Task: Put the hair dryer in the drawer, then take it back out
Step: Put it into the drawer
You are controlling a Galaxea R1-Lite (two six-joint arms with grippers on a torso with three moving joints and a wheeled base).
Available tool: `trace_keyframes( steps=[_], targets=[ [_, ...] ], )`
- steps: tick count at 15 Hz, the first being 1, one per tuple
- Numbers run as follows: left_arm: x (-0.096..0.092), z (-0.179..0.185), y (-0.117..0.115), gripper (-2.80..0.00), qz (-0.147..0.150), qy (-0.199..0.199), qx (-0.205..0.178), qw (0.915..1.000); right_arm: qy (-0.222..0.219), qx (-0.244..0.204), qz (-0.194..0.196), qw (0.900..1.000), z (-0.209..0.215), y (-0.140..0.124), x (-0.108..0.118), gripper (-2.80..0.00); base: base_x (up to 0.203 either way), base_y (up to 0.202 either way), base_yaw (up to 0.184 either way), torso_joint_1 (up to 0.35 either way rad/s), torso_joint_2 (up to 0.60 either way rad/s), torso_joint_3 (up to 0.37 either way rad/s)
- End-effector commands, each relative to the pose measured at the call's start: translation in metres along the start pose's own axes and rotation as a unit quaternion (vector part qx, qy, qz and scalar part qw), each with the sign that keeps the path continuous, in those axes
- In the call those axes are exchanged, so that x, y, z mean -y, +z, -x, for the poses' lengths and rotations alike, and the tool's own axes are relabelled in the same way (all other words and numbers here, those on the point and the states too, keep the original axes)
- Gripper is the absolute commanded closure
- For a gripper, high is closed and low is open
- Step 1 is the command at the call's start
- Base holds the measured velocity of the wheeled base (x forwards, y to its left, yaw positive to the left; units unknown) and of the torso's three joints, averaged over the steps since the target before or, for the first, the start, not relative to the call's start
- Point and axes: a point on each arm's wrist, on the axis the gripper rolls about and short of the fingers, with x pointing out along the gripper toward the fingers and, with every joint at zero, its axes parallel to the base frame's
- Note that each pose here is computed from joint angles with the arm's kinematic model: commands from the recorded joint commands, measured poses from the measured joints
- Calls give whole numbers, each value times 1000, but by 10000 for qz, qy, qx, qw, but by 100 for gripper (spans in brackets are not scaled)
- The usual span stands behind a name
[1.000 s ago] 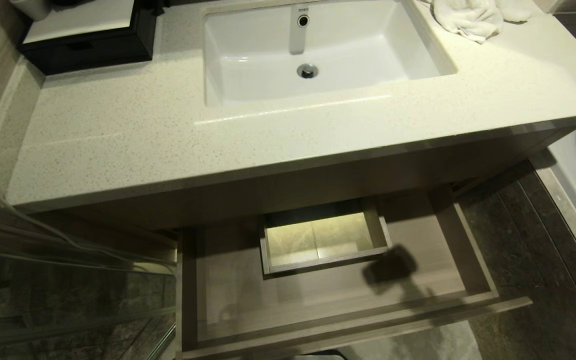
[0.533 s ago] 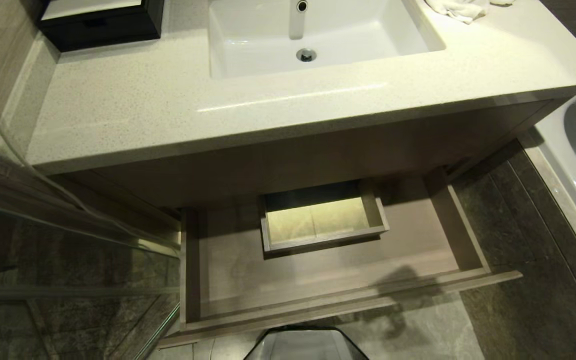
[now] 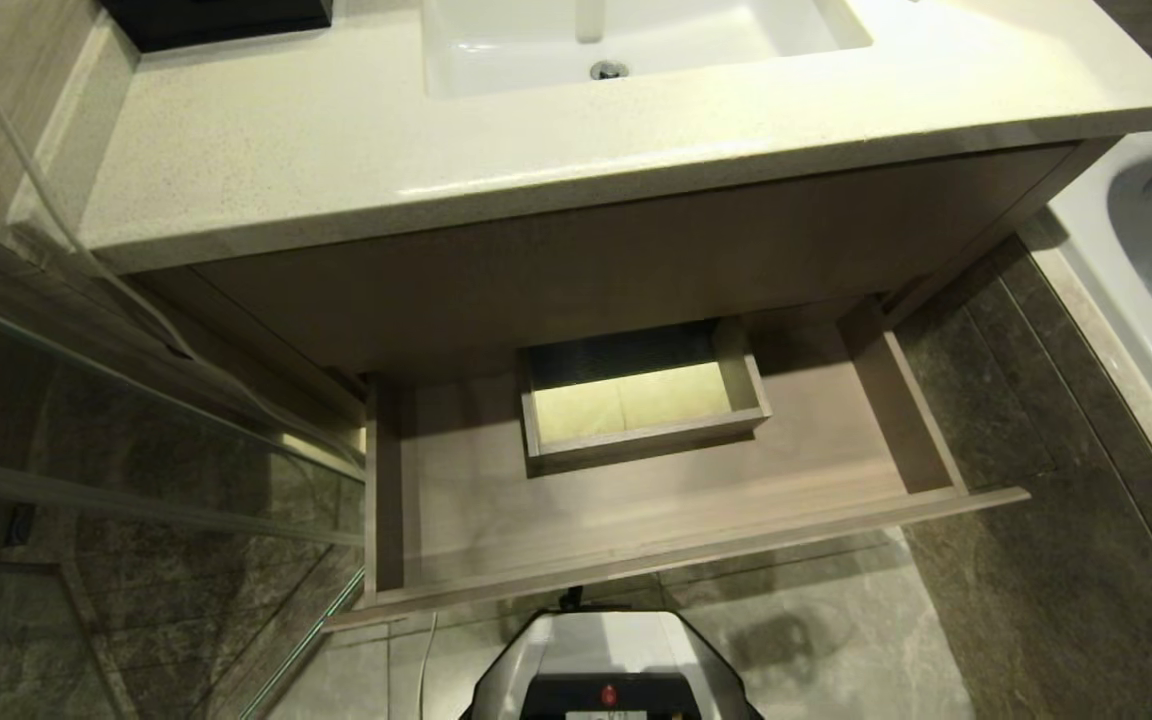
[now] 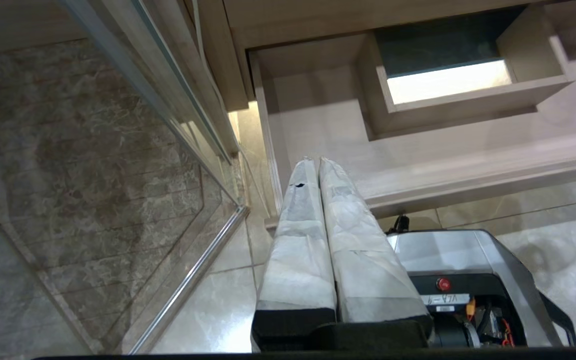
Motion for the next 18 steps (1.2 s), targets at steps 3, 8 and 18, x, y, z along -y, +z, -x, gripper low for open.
trace_keyframes(
  steps=[3,8,18],
  targets=[
    [0,0,0,0,-6,2,-6,10000,0,-9,13,10000,4,-5,-5,0,0,0,0,-205,314,79],
    [0,0,0,0,2,2,-6,10000,-15,26,24,10000,4,-4,-4,0,0,0,0,-192,336,143],
    [0,0,0,0,2,2,-6,10000,53,-45,4,10000,3,-11,-9,0,0,0,0,-279,475,192]
  ],
)
